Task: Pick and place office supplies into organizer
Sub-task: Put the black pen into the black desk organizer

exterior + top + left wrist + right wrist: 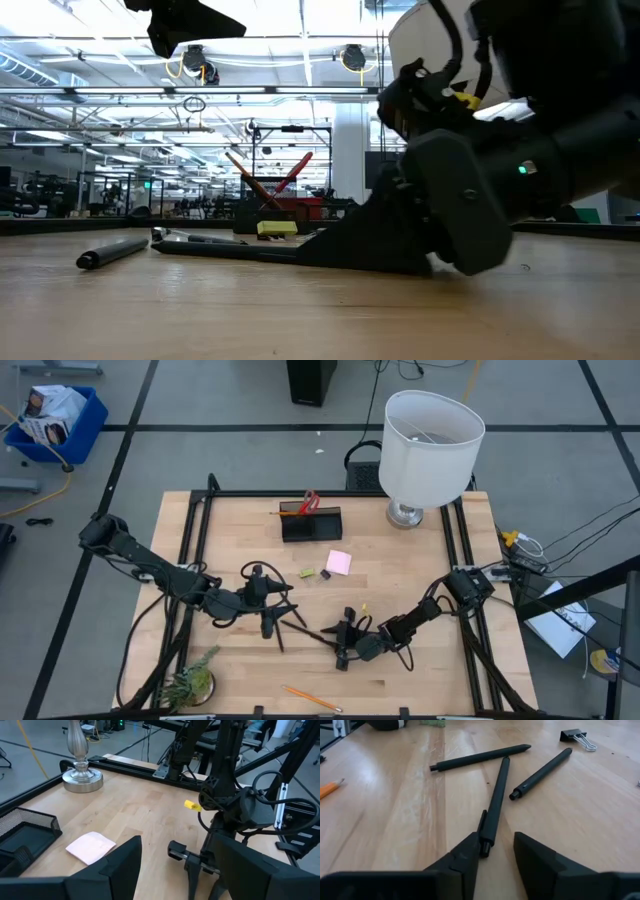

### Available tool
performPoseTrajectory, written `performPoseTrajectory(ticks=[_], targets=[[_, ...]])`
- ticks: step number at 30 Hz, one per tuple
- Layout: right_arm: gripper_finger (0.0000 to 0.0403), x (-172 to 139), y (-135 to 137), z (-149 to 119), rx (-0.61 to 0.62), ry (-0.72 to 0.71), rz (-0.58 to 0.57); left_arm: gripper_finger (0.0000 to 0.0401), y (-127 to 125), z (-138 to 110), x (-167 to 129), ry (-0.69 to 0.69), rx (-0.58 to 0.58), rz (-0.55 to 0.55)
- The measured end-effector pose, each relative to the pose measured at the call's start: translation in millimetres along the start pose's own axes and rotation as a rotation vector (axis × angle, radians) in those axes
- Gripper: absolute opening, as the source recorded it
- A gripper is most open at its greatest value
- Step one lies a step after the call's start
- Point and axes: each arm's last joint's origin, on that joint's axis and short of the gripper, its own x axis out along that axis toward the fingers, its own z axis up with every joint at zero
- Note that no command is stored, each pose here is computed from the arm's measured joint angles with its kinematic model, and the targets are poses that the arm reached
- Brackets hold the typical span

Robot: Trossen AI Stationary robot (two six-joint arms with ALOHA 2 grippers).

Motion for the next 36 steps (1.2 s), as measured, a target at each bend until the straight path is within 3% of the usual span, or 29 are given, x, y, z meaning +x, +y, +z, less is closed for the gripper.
performPoseTrajectory(ticks=[8,17,26,36], targets=[[0.0014,0.9,-1.3,0.5,-0.018,0.011,0.017,0.0253,0.0,0.0,0.0,0.0,-0.003,0.0],[0.0008,-8.9,1.5,23.5,-0.079,-0.025,0.046,0.0253,-0.3,-0.2,0.0,0.004,-0.006,-0.01],[0.0008,-41.7,6.7,58.9,-0.186,-0.108,-0.1,0.0253,0.8,-2.2,1.3,0.033,-0.016,-0.027],[0.0008,-61.8,-3.4,79.7,-0.302,-0.06,-0.168,0.0253,1.6,-2.6,1.4,0.032,-0.031,-0.01]])
